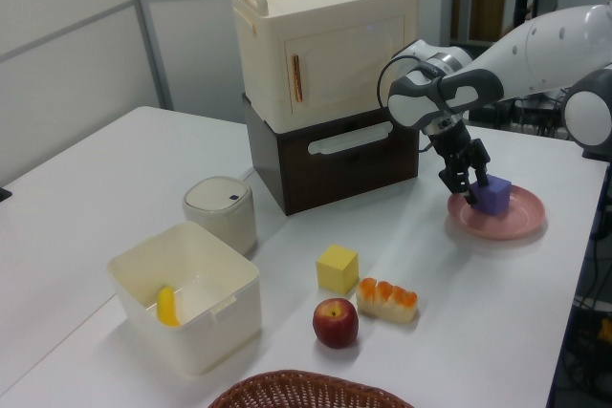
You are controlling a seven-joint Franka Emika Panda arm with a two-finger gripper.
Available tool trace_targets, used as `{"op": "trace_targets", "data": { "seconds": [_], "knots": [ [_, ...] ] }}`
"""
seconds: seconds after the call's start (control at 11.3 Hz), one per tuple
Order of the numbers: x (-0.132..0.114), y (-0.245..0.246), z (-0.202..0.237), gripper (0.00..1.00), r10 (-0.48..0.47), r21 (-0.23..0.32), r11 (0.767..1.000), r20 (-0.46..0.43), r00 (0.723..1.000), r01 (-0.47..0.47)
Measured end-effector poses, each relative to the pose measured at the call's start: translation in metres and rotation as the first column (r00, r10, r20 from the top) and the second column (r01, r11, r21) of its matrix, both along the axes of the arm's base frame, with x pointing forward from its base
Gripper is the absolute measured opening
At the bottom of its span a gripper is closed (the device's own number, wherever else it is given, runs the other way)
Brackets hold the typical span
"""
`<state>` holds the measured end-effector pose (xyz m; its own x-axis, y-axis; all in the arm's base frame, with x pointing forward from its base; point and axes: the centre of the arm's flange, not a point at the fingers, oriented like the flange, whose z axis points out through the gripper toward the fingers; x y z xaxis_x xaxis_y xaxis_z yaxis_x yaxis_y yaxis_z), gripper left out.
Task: Put the purple cube on the table
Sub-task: 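Lower the open gripper around the purple cube on the plate, then close the gripper on the purple cube and lift it off the plate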
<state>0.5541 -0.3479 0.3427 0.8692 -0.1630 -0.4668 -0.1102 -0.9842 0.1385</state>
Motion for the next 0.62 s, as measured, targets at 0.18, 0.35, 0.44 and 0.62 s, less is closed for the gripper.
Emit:
{"op": "trace_targets", "data": {
  "seconds": [0.18, 0.35, 0.44, 0.62],
  "knots": [
    [0.002, 0.001, 0.007, 0.97, 0.004, -0.007, 1.0, 0.011, 1.0, -0.004],
    [0.001, 0.0, 0.011, 1.0, 0.004, -0.011, 1.0, 0.014, 1.0, -0.004],
    [0.001, -0.001, 0.013, 1.0, 0.004, -0.015, 1.0, 0.016, 1.0, -0.003],
    [-0.004, -0.009, 0.018, 1.0, 0.005, -0.041, 0.999, 0.009, 1.0, -0.005]
  ]
}}
